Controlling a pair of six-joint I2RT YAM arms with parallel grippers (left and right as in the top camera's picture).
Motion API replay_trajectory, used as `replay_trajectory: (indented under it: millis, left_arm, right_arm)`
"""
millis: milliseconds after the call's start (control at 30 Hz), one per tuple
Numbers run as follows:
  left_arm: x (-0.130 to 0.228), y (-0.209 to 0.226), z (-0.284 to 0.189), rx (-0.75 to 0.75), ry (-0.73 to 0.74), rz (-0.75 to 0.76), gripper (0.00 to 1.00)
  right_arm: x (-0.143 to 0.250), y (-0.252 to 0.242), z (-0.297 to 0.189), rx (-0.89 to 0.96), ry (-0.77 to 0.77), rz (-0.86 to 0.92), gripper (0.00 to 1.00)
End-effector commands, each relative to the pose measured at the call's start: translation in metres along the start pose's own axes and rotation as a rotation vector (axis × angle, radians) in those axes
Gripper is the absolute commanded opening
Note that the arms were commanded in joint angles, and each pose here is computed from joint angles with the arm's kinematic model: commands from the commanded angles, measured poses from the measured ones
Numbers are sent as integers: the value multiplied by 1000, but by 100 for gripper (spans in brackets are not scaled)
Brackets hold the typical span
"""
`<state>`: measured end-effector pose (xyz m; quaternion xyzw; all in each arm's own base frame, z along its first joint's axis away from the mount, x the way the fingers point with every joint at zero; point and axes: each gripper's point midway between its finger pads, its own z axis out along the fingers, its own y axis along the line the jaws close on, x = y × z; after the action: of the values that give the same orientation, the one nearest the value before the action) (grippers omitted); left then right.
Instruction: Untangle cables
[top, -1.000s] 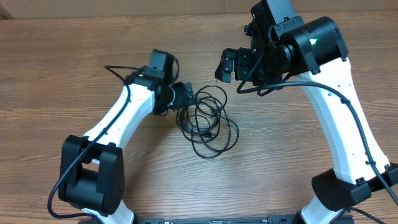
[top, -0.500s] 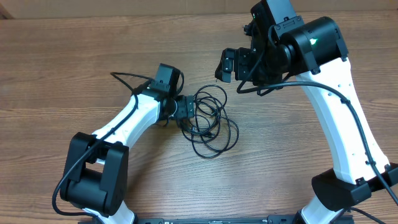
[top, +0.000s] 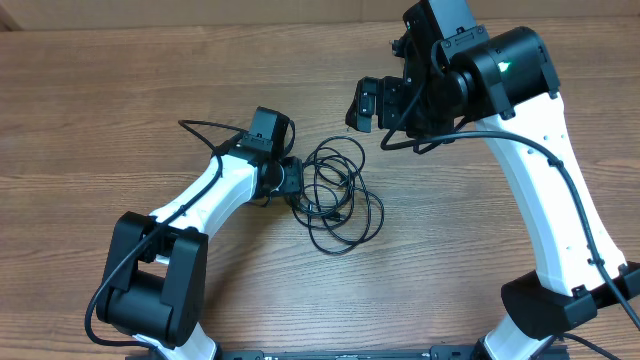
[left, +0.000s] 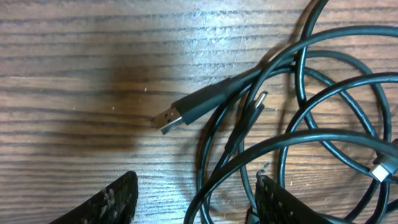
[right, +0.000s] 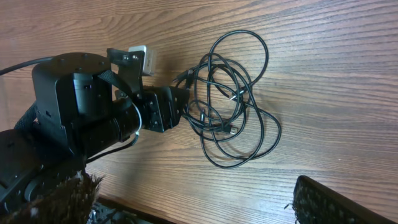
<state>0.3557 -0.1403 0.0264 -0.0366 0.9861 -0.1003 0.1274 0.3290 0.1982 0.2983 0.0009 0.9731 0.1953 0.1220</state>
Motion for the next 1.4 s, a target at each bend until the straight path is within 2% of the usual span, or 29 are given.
replay_trajectory:
  millis: [0,167,300,400,500,533,600,733,900,1100,1267,1367]
  left_arm:
    - [5,1,7,4,10,4,60]
    - [6,2,12,11,-4,5,59]
    - [4,1,13,14,-12,6,50]
    - [2,0,13,20,-24,6,49]
    - [1,-1,13,24,-26,-8,33]
    - [1,0,13,24,-26,-9,31]
    - [2,0,13,23,-24,-8,31]
    - [3,0,13,22,-23,-8,37]
    - [2,0,13,20,-25,-8,36]
    - [2,0,14,21,-24,-7,26]
    - [4,0,14,21,-16,-7,4]
    - [6,-1,13,28,-8,-8,4]
  right_arm:
    - [-1,0,-4,3,-16,-7,100]
    - [-1,0,-4,3,-16,-7,100]
    - [-1,0,-4,3,-17,-8,100]
    - [0,0,-4,3,-15,-7,100]
    - [0,-1,-4,5,-12,-6,100]
    - [0,-1,-4,5,-12,-6,100]
    - [0,-1,-4,4,-13,-6,100]
    - [1,-1,-4,6,-10,-6,100]
    - [2,-1,-4,7,-8,-5,100]
    - [2,-2,-4,8,-6,-4,100]
    - [2,-2,-4,8,-5,-4,100]
    - [5,-3,-4,13,5,-2,100]
